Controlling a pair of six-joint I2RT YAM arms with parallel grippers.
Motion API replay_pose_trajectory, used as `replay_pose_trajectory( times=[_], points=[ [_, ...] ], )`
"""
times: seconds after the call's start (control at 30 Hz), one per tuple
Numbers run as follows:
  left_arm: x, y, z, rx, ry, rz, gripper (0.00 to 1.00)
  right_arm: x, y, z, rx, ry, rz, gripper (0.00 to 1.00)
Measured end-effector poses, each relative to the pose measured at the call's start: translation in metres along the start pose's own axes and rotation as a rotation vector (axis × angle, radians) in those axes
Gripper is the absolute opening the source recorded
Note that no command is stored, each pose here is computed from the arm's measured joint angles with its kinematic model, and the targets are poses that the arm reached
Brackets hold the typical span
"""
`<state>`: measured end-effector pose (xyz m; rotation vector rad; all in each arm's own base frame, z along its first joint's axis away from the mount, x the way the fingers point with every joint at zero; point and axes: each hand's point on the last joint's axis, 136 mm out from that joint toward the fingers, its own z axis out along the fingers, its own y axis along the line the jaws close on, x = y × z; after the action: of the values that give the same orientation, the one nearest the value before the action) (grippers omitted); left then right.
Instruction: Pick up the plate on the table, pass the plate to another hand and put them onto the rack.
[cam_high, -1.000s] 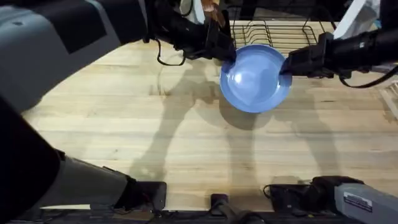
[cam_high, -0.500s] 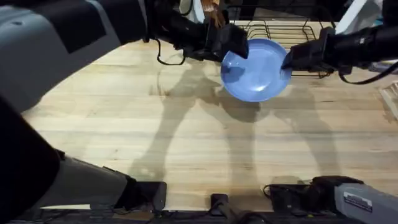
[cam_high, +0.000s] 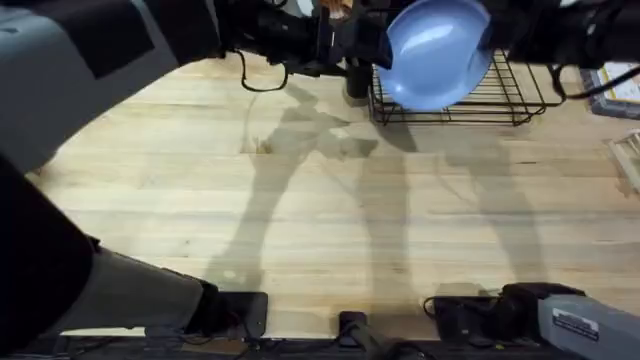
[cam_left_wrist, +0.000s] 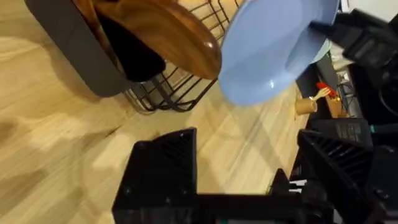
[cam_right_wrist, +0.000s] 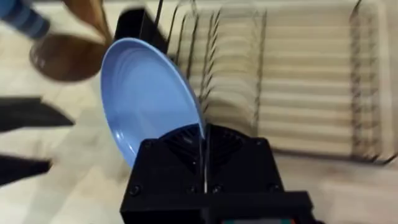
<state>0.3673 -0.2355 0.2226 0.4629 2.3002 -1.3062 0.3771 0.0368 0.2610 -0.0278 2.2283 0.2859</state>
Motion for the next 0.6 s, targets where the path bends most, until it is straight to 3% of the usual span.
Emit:
replay_pose_trajectory(
  times=[0.17, 0.37, 0.6],
  points=[
    [-0.007, -0.001, -0.007, 0.000, -0.026, 0.016, 0.995, -0.028, -0.017, -0.002, 0.108, -0.107, -0.112, 0.028],
    [-0.015, -0.006, -0.015, 0.003, -0.061, 0.048, 0.995, -0.043, -0.042, 0.009, 0.235, -0.090, -0.216, 0.028],
    [-0.016, -0.007, -0.015, 0.005, -0.064, 0.052, 0.995, -0.081, -0.064, 0.039, 0.306, -0.099, -0.332, 0.028]
  ],
)
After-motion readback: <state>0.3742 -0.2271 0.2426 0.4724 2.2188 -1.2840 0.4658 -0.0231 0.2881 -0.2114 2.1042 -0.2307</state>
